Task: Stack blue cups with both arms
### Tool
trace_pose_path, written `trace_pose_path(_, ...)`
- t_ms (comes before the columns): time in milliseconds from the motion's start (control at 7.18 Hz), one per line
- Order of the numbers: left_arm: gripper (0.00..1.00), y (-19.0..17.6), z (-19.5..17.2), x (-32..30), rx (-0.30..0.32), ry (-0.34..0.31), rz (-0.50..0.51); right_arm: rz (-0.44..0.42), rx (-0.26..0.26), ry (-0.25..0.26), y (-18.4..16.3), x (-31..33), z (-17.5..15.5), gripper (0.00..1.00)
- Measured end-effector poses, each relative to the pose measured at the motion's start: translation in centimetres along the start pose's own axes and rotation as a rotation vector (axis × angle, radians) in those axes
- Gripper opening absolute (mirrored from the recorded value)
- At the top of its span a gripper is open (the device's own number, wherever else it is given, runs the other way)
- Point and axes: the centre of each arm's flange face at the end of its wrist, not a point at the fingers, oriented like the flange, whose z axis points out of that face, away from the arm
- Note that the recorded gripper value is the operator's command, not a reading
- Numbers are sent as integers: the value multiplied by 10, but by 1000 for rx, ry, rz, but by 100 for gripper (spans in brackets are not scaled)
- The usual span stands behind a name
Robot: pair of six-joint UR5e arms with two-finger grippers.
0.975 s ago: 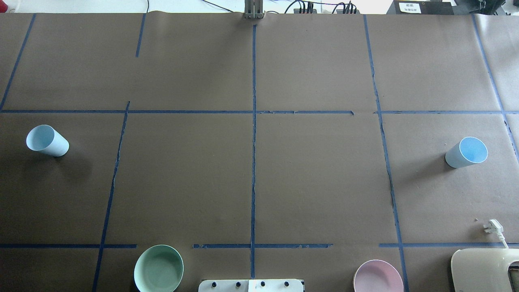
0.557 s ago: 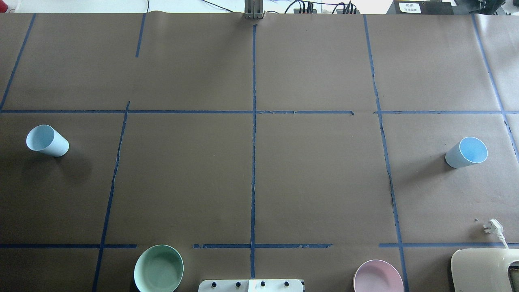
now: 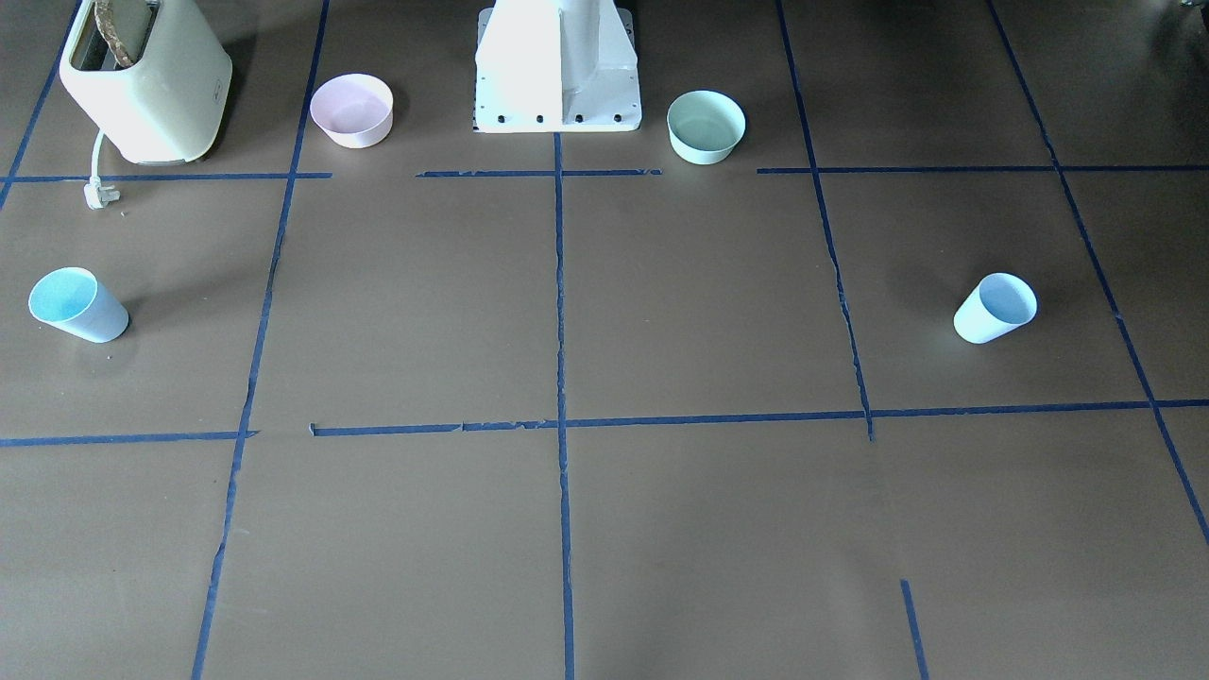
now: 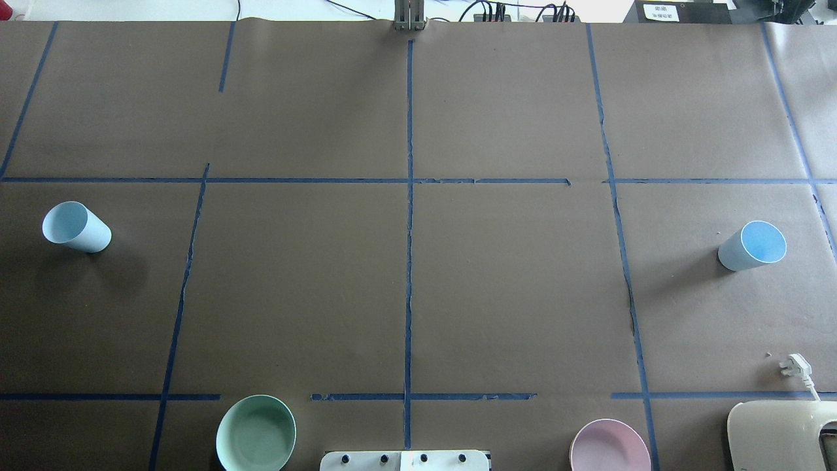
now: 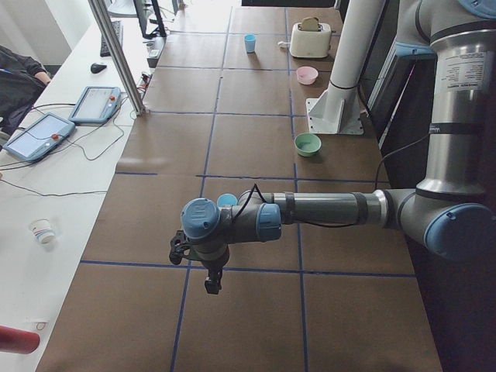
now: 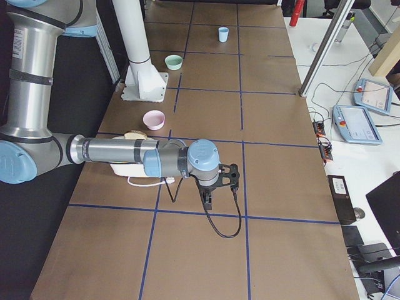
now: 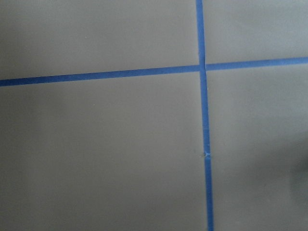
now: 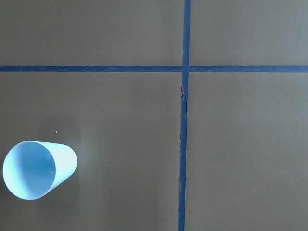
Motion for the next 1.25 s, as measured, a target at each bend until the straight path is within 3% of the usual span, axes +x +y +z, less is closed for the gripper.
trace_pose_path(557, 100, -9, -7, 75, 39, 104, -93, -5, 4, 0, -2, -2, -2, 100)
trace_pose_path(975, 100, 3, 41, 131, 75, 153, -148, -8, 5, 1, -2, -3, -2, 100)
trace_pose_path(1253, 100, 8, 66, 151, 78, 134, -160, -8, 4, 2, -2, -2, -2, 100)
